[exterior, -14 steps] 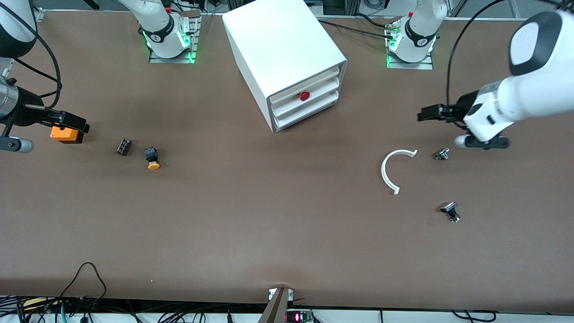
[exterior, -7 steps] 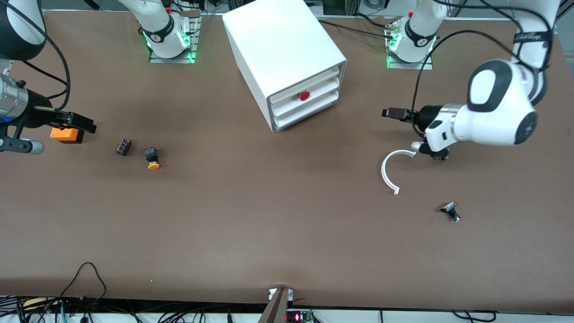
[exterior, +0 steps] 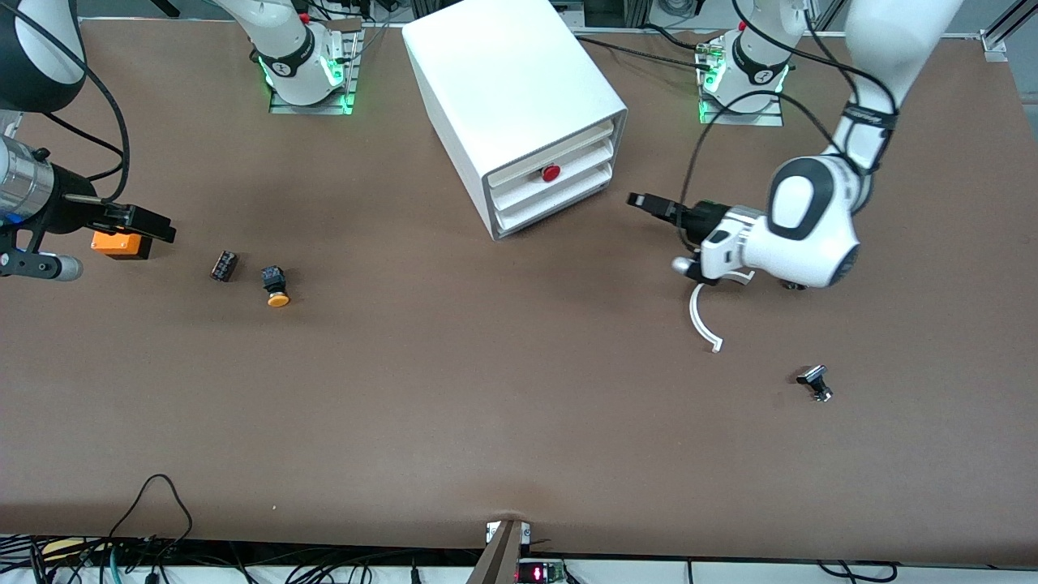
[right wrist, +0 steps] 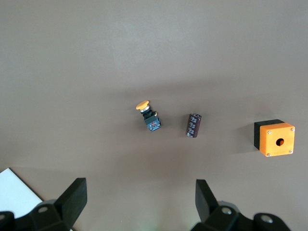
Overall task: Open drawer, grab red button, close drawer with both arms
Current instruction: 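Grasp the drawer front at the red knob with the left gripper, then pull the drawer outward with the left gripper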
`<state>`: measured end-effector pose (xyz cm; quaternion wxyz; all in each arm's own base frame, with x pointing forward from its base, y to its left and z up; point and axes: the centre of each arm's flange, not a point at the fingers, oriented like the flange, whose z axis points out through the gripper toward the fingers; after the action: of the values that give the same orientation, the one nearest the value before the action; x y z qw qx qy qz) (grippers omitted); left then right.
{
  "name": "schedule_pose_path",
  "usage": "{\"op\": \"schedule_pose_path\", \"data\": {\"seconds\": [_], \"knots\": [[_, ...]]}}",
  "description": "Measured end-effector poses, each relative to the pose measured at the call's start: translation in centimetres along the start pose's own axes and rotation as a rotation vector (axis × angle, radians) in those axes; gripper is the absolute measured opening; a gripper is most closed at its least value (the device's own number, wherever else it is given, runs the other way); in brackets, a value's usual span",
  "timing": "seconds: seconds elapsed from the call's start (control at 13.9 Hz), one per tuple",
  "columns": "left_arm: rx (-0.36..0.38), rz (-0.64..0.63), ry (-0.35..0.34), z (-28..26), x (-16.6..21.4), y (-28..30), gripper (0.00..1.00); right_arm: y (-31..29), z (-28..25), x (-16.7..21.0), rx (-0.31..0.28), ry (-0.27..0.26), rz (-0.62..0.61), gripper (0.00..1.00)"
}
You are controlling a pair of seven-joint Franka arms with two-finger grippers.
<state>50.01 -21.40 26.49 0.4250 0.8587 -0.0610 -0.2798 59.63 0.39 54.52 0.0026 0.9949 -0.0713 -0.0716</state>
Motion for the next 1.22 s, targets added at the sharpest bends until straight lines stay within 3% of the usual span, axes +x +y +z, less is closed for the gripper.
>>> {"op": "schedule_pose_path", "data": {"seconds": [0.43, 0.72, 1.08, 1.22], "knots": [[-0.071, 0.118, -0.049, 5.2, -0.7, -1.3, 0.90, 0.0, 0.0, 0.0, 0.000, 0.001, 0.000, 1.00], [-0.170, 0.217, -0.038, 7.8, -1.9, -2.7, 0.85, 0.0, 0.0, 0.0, 0.000, 0.001, 0.001, 1.00], [-0.184, 0.252, -0.048, 11.0, -2.7, -1.7, 0.81, 0.0, 0.0, 0.0, 0.000, 0.001, 0.001, 1.00], [-0.178, 0.255, -0.046, 11.2, -2.7, -1.6, 0.62, 0.0, 0.0, 0.0, 0.001, 0.003, 0.001, 1.00]]}}
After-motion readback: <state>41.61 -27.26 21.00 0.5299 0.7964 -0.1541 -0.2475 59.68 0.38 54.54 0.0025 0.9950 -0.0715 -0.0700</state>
